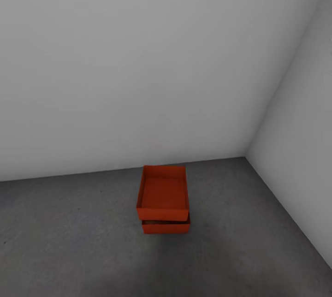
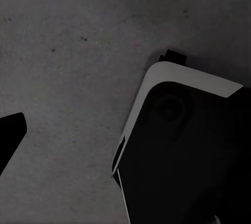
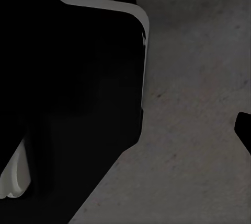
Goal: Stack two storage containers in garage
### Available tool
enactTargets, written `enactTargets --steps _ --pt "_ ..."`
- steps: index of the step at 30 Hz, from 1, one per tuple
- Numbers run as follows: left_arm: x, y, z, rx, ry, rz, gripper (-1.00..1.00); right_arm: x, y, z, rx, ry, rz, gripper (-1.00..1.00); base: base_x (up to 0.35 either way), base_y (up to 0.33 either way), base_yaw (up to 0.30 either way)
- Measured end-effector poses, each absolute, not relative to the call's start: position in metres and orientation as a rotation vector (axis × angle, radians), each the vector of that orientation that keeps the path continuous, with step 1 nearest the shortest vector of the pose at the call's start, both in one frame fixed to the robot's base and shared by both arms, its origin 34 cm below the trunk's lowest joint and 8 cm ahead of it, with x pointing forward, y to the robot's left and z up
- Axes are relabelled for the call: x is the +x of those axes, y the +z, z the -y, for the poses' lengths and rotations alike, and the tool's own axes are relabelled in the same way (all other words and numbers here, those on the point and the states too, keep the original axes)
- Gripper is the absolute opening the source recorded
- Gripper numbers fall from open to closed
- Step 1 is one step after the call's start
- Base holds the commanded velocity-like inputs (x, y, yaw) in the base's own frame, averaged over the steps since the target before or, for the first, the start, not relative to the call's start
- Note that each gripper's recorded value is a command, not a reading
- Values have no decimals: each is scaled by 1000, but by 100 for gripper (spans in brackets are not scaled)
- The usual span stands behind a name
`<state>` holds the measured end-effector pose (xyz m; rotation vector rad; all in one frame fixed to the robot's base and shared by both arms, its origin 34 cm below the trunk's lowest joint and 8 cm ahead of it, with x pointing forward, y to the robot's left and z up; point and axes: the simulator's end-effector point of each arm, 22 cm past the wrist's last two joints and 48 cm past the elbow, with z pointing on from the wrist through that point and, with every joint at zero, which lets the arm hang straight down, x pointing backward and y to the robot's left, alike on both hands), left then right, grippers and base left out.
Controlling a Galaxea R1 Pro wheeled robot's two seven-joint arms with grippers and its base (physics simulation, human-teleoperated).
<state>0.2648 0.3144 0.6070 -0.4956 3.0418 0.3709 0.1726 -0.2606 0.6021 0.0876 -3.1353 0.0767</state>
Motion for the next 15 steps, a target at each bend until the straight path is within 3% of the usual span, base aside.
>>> enactTargets --steps 15 --pt "274 611 -314 -496 362 -3019 100 182 604 261 84 78 3159 100 0 0 0"
